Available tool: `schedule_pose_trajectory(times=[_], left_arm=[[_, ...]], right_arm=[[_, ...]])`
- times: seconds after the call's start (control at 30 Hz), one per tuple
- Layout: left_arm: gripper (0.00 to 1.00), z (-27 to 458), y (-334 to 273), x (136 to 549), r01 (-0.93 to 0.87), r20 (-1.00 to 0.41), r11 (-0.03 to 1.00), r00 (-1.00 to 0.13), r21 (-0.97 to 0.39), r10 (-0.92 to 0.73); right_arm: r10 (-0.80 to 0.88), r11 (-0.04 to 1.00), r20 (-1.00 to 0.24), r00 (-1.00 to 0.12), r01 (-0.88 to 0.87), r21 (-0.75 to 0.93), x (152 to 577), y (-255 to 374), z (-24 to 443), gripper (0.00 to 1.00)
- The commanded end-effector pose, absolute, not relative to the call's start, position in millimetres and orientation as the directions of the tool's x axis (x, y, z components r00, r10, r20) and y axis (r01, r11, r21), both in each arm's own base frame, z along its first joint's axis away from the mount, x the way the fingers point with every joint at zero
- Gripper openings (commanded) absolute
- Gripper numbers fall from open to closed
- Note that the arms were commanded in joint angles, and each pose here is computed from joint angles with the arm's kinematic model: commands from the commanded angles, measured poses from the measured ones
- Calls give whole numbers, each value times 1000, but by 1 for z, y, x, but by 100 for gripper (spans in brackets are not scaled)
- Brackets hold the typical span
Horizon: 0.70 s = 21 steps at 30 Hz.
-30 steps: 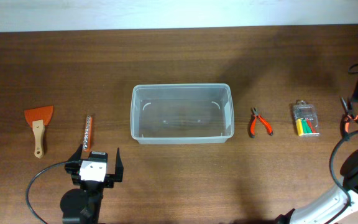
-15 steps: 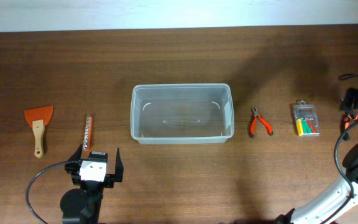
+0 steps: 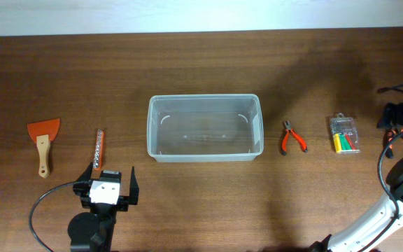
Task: Pack container
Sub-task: 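Lower the right gripper over the pliers handles and align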
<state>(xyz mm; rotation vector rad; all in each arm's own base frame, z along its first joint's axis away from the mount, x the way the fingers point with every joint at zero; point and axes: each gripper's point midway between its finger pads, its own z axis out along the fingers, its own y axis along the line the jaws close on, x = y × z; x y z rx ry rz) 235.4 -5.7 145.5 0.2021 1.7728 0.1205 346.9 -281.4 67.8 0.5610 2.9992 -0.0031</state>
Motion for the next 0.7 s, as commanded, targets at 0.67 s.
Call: schedule_pose_trajectory(times=[0.67], left_arm=[[99,145,-6,235,74,-961,980,-197,185,196]], right_arm=[[359,933,-64,-931,359,9,352,-291,38,99]])
